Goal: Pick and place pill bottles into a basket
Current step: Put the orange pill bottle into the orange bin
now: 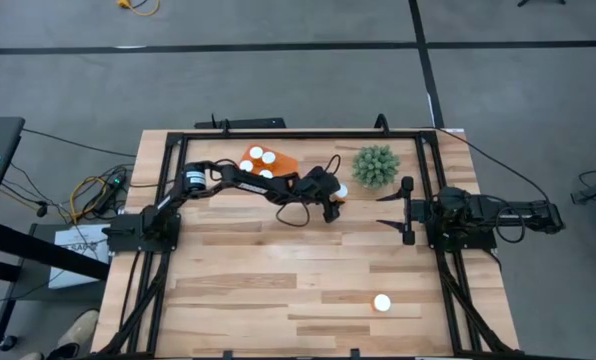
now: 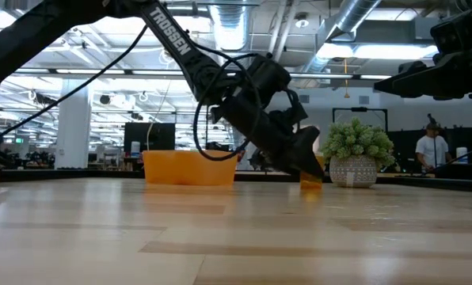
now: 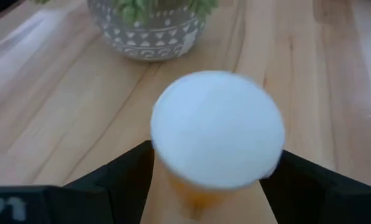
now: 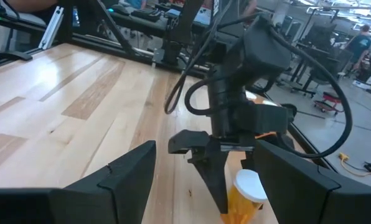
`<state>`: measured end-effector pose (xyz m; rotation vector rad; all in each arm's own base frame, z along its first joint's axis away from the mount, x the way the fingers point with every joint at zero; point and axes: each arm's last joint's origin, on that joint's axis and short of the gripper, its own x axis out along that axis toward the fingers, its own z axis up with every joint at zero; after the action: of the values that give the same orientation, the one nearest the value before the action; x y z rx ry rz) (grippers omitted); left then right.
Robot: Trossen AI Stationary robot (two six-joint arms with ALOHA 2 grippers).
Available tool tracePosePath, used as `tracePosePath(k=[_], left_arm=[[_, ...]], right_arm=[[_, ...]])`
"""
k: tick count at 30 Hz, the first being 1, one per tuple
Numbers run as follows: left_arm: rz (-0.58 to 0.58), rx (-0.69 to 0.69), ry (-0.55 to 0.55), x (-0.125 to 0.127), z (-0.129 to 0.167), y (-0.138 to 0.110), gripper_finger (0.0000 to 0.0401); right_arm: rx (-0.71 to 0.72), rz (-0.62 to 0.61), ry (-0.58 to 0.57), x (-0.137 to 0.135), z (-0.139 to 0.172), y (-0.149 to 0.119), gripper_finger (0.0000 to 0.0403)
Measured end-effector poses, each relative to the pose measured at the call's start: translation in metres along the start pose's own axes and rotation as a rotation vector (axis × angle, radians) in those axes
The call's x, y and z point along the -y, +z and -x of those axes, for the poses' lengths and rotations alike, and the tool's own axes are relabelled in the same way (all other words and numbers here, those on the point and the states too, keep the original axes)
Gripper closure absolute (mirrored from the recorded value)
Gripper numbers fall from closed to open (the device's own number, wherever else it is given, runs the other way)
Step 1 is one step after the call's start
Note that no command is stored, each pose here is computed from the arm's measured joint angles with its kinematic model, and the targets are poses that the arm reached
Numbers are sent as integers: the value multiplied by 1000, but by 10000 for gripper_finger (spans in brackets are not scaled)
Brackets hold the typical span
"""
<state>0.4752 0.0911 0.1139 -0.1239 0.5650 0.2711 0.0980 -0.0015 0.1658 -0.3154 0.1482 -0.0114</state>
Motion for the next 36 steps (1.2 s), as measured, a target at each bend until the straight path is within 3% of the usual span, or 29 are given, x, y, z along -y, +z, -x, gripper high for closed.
tracePosePath(k=[12,27,36], left_arm=[[-36,-7,2,2,1,17,147],[-43,-15,11,1,5,20,231],[-125,27,85,0,58,68,217]], right_arm=[[1,0,-1,0,0,0,138],[1,0,-1,0,0,0,138],[1,0,1,0,0,0,138]])
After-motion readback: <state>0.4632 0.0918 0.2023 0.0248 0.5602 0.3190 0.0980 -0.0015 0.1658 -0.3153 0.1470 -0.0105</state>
